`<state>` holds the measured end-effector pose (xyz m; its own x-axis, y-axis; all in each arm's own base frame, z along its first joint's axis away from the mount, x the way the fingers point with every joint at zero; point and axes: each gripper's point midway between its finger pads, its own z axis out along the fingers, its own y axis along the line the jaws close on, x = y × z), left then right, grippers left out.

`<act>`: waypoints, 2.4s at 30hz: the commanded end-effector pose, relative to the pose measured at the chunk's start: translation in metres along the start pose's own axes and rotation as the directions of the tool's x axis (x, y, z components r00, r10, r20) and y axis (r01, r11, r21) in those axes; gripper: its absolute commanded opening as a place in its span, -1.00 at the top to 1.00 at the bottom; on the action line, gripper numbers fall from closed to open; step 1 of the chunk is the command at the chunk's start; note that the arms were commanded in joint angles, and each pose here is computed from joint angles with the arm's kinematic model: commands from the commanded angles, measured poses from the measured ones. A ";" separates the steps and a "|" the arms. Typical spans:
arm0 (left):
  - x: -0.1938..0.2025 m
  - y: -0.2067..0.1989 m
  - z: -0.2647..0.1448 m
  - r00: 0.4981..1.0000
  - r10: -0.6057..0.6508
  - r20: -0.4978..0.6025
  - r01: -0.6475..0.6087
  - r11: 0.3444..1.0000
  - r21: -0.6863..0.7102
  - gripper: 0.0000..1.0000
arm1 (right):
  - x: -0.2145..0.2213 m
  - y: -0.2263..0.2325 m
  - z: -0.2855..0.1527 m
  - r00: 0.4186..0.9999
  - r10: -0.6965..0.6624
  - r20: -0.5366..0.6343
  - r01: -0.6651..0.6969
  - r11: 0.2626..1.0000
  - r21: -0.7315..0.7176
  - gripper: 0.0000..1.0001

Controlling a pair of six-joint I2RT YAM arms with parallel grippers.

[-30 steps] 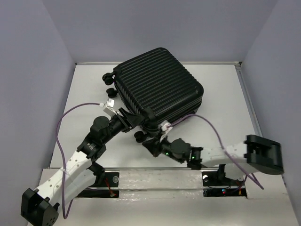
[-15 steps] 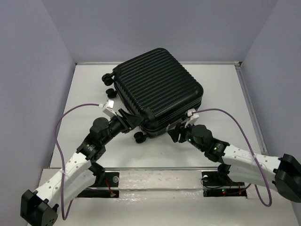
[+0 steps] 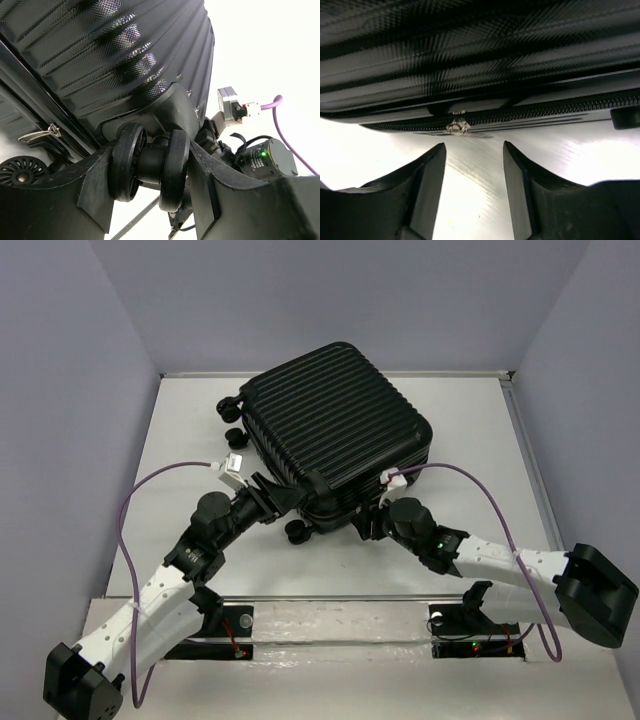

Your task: Pack the luggage

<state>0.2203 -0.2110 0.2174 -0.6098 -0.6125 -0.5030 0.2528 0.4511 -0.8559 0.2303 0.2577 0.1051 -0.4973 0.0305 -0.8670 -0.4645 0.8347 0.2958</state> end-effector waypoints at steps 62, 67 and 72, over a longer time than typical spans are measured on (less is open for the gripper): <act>-0.026 -0.103 -0.011 0.993 -0.094 0.067 0.067 0.944 0.323 0.88 | 0.015 0.087 -0.035 0.904 0.362 0.227 -0.334 0.930 -0.155 0.26; -0.015 -0.102 -0.002 0.994 -0.099 0.037 0.081 0.941 0.329 0.88 | 0.008 0.057 -0.046 0.907 0.360 0.220 -0.346 0.933 -0.098 -0.31; -0.002 -0.112 0.003 0.994 -0.105 0.005 0.097 0.934 0.345 0.88 | -0.002 0.086 -0.034 0.943 0.273 0.190 -0.250 0.958 -0.137 -0.26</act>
<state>0.2026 -0.2519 0.2237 -0.7026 -0.5685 -0.4281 0.2500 0.3661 -0.8964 0.1668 0.2925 0.1534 -0.4411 0.4607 -0.7702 -0.3911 0.6737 0.6270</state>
